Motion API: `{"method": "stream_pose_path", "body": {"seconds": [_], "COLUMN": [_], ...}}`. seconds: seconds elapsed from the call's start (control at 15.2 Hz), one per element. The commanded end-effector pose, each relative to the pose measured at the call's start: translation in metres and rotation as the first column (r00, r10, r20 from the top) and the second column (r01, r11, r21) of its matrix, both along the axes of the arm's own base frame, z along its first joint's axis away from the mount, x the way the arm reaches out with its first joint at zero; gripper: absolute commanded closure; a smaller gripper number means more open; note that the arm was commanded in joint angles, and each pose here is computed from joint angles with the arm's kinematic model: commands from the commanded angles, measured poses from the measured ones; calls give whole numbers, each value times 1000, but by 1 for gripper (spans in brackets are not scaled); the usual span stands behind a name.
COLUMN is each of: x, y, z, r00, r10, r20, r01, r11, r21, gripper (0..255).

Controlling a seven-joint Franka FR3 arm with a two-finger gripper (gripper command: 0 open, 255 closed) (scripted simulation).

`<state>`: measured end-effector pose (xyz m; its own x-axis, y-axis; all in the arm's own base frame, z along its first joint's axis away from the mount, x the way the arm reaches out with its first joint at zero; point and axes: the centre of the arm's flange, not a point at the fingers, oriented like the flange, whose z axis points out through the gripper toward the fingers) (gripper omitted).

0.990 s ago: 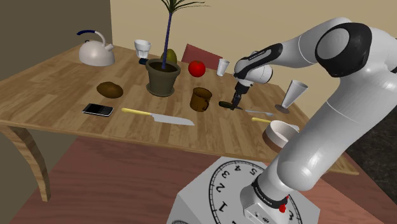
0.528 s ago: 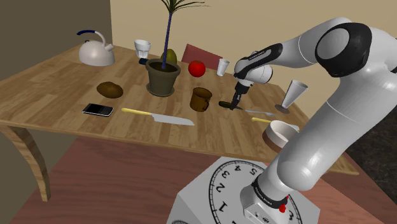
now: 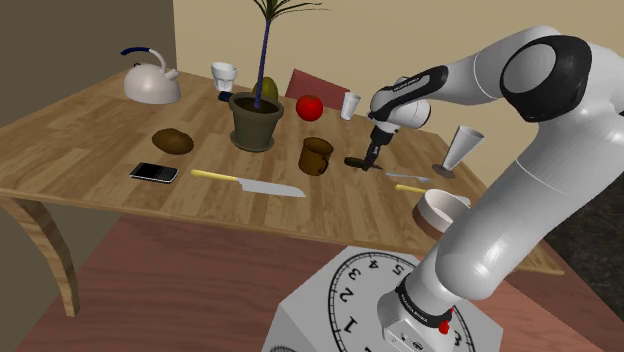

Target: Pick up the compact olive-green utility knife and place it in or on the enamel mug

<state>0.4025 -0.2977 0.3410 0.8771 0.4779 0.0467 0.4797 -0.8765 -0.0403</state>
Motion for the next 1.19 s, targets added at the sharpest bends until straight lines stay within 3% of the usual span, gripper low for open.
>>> {"method": "stream_pose_path", "body": {"seconds": [0.0, 1.12], "x": [-1, -1], "y": [1, 1], "z": [10, 100], "r00": [1000, 1000], "r10": [0, 0], "r20": [0, 0], "r01": [0, 0], "r11": [1000, 1000], "r21": [0, 0], "gripper": [255, 255]}}
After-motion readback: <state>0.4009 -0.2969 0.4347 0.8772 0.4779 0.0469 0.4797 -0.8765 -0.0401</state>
